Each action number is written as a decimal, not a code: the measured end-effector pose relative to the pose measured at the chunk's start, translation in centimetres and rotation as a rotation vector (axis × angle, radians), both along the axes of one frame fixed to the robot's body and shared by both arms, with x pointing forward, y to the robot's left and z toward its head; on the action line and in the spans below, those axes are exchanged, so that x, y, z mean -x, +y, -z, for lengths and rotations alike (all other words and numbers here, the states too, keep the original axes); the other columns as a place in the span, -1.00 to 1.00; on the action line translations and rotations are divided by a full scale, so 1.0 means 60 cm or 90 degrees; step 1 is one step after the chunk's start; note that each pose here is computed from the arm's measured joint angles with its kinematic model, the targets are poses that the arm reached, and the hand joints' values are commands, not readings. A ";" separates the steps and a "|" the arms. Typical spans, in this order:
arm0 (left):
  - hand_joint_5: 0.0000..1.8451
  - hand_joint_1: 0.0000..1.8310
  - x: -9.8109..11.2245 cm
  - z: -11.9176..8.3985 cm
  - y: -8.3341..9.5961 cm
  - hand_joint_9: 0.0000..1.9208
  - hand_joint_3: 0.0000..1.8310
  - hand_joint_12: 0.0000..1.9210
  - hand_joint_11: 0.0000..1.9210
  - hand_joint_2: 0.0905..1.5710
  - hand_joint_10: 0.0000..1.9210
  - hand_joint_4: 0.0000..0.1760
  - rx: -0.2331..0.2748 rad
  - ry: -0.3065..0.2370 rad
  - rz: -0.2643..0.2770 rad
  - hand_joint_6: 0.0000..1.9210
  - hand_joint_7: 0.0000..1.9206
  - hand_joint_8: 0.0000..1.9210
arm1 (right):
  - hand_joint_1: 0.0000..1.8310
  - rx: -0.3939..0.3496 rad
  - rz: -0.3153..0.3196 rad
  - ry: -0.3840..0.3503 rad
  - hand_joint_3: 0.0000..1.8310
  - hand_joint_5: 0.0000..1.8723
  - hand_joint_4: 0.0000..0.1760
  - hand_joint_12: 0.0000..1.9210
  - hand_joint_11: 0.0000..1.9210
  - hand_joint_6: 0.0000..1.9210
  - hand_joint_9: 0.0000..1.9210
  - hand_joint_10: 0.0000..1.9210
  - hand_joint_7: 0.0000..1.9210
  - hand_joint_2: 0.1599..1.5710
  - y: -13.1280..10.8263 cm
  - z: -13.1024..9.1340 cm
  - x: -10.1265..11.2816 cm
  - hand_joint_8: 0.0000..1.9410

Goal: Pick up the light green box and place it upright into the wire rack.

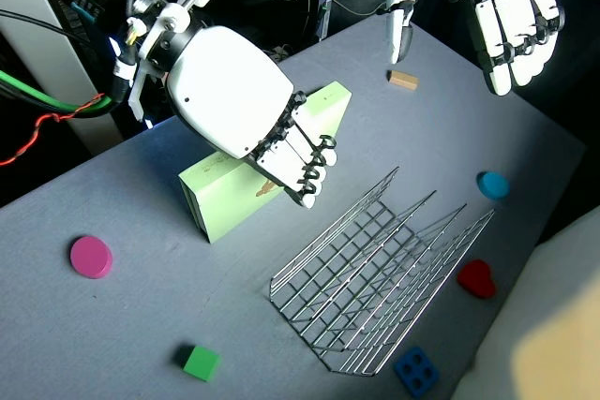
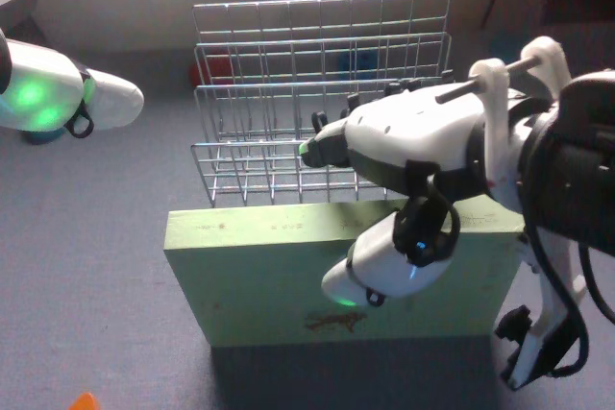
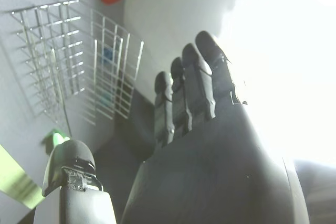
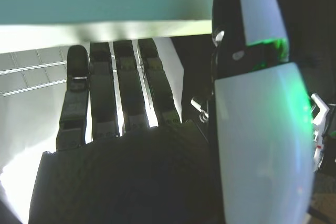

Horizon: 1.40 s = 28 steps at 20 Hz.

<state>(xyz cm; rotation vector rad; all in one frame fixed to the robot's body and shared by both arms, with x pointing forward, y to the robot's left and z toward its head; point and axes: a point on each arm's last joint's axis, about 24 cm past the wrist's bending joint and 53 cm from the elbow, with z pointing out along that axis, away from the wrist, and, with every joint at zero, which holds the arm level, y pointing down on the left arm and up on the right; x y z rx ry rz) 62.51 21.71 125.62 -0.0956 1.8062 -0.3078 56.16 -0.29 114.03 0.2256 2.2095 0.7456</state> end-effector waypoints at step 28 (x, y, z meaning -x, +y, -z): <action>-0.79 -0.76 0.000 0.000 0.001 -0.79 -1.00 -0.29 -1.00 0.37 -1.00 -1.00 -0.001 0.000 -0.001 -1.00 -0.79 -1.00 | -0.08 0.011 -0.015 0.000 -0.99 -0.67 -1.00 -0.30 -1.00 -0.99 -0.66 -0.99 -0.59 0.14 0.007 0.005 0.011 -1.00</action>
